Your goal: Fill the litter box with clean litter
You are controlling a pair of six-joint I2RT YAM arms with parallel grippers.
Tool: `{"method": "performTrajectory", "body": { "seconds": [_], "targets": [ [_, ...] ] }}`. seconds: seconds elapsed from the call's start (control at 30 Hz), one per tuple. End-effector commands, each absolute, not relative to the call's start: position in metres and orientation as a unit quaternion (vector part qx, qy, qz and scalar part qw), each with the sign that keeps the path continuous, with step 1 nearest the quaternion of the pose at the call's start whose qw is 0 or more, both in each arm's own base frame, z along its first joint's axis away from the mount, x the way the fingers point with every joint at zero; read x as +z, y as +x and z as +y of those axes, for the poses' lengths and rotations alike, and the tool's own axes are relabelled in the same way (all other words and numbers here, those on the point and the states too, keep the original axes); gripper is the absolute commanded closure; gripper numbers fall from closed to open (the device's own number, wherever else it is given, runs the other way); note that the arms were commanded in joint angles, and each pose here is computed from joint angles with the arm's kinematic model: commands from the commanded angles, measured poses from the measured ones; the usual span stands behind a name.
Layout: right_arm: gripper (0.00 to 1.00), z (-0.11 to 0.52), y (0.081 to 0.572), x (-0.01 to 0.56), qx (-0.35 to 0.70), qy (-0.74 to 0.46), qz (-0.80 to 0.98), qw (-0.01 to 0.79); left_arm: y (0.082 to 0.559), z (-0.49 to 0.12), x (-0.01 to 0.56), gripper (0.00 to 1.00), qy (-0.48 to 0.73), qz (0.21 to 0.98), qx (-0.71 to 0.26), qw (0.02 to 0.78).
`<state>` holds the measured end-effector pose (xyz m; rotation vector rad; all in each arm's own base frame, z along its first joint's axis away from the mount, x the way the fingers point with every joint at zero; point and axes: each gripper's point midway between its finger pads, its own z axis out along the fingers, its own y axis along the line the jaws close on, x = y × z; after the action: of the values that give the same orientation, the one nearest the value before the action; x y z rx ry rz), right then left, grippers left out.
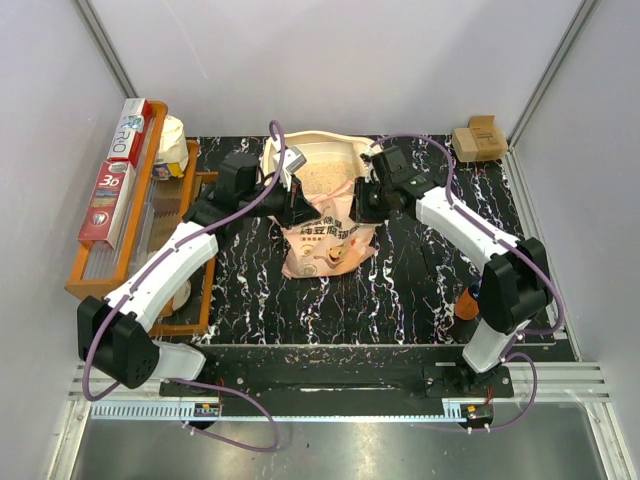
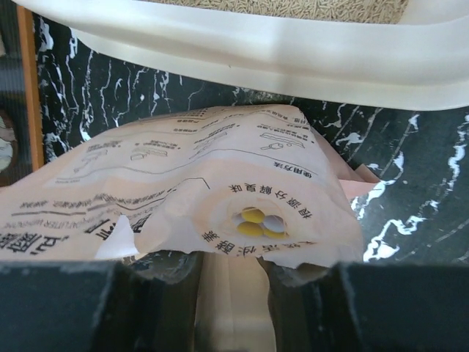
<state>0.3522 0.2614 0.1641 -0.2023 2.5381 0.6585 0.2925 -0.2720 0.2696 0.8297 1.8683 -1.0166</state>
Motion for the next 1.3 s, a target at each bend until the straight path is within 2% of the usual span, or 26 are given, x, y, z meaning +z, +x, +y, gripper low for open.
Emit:
{"method": "performTrajectory", "body": {
  "seconds": [0.0,0.2,0.53,0.8,1.27],
  "targets": [
    [1.0,0.294,0.346,0.127,0.309,-0.028,0.926,0.213,0.289,-0.282,0.344,1.0,0.335,0.663,-0.441,0.504],
    [1.0,0.323,0.33,0.125,0.42,-0.034,0.889,0.177,0.289,-0.282,0.338,1.0,0.332,0.671,-0.441,0.495],
    [1.0,0.33,0.331,0.167,0.583,-0.071,0.801,0.115,0.292,-0.264,0.335,1.0,0.377,0.674,-0.372,0.515],
    [1.0,0.299,0.338,0.194,0.635,-0.067,0.768,0.059,0.272,-0.249,0.314,1.0,0.442,0.675,-0.333,0.489],
    [1.0,0.246,0.376,0.23,0.651,0.026,0.755,0.075,0.269,-0.226,0.299,1.0,0.488,0.68,-0.258,0.483]
  ]
}}
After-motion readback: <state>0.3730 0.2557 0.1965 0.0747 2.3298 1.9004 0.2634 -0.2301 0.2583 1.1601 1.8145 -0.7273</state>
